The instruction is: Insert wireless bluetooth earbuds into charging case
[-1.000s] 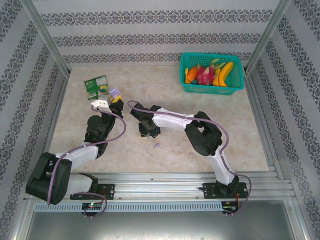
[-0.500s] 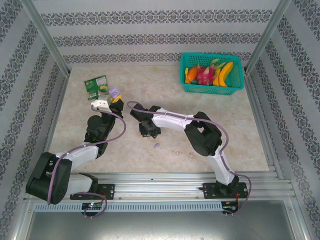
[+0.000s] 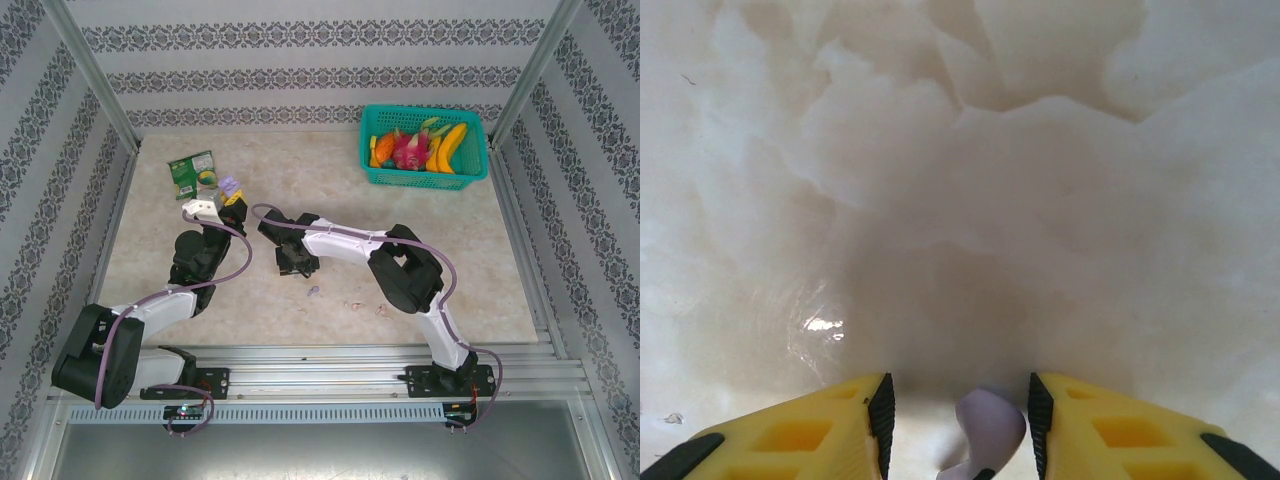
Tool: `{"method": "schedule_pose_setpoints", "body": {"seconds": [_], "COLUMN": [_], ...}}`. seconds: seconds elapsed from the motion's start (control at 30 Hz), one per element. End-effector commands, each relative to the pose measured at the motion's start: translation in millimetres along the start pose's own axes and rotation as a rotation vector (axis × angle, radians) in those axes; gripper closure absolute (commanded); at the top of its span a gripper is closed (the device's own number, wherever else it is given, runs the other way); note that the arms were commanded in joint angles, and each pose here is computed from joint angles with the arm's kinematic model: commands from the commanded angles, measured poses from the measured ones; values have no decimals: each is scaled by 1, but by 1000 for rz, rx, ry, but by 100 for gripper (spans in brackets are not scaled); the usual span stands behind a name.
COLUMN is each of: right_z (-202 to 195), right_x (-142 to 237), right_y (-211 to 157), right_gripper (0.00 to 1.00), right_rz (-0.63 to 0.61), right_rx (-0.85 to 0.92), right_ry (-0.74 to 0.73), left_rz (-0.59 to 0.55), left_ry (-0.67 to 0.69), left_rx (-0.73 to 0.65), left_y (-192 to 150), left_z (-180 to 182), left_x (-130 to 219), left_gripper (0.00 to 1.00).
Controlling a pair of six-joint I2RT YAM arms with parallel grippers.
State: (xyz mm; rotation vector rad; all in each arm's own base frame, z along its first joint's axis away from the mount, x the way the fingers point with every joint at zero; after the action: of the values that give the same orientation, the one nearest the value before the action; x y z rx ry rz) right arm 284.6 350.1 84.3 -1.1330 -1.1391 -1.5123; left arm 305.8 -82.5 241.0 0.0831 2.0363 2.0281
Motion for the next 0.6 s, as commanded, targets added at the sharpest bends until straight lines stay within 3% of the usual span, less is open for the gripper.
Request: {"method": "schedule_pose_setpoints", "body": {"seconds": [0.0,0.37,0.57], "right_z": [-5,-17,-16], "right_x": [3,2,3], "right_y": [-7,-14,-15], "right_gripper": [57,55,59], "right_rz": [5,-6,-5], "right_rx": [-25,-54,-52], "right_ry": [-26,-54,-45], "left_rz": [-76,-77,-79], "left_ry": [8,5,5], "left_rx": [17,22,25], "left_y": [16,16,16], "left_z": [4,3,3], "left_x": [-4,-4,-4], "left_gripper": [100,100,100]}}
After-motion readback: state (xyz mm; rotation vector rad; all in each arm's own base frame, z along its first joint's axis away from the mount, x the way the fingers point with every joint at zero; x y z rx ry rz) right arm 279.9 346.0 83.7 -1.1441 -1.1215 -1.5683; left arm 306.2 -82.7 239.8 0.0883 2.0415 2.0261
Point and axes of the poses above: each hand's point on the last joint's axis, 136 mm out from that joint toward the fingers, its own x axis back along the fingers, its own z axis along the line the jaws close on, y = z × x, the point moved 7 cm from there along x, back along the fingers, and after that the axes turned 15 degrees about -x, right-handed, at the moved point
